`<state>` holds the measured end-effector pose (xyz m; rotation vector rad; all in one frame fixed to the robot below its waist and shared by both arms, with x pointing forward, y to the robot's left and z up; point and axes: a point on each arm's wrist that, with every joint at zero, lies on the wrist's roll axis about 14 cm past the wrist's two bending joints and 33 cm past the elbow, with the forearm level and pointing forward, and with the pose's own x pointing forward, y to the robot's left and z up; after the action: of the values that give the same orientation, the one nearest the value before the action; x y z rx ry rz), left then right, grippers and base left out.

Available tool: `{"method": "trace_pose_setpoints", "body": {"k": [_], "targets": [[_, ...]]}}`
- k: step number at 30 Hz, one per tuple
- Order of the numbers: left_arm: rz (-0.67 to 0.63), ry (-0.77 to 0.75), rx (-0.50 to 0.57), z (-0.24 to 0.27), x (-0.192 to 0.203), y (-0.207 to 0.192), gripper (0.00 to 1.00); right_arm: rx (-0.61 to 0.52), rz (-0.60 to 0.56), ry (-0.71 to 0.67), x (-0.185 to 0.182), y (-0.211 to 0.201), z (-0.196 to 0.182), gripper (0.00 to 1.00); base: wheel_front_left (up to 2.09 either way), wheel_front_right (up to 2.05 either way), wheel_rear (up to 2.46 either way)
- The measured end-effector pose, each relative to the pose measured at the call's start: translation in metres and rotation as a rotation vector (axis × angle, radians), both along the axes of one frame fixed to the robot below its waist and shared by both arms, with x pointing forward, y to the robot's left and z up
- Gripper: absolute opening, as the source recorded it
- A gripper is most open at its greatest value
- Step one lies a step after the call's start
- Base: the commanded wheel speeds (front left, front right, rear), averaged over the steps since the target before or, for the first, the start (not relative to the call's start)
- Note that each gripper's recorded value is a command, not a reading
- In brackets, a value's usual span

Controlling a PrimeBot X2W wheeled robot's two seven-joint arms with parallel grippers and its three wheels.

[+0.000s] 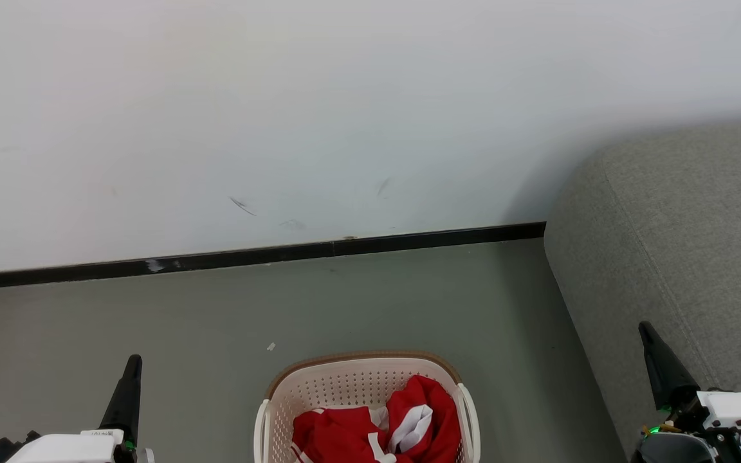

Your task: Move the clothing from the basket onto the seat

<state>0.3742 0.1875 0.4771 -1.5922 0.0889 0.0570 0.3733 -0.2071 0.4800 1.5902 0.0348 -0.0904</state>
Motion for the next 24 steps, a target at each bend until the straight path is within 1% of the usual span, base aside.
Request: {"method": "trace_pose_setpoints", "body": {"k": [24], "targets": [[0.000, 0.000, 0.000, 0.0000, 0.0000, 0.0001, 0.00, 0.001, -0.001, -0.002, 0.0004, 0.0000, 0.0006, 0.00, 0.00, 0.00, 0.00]]}}
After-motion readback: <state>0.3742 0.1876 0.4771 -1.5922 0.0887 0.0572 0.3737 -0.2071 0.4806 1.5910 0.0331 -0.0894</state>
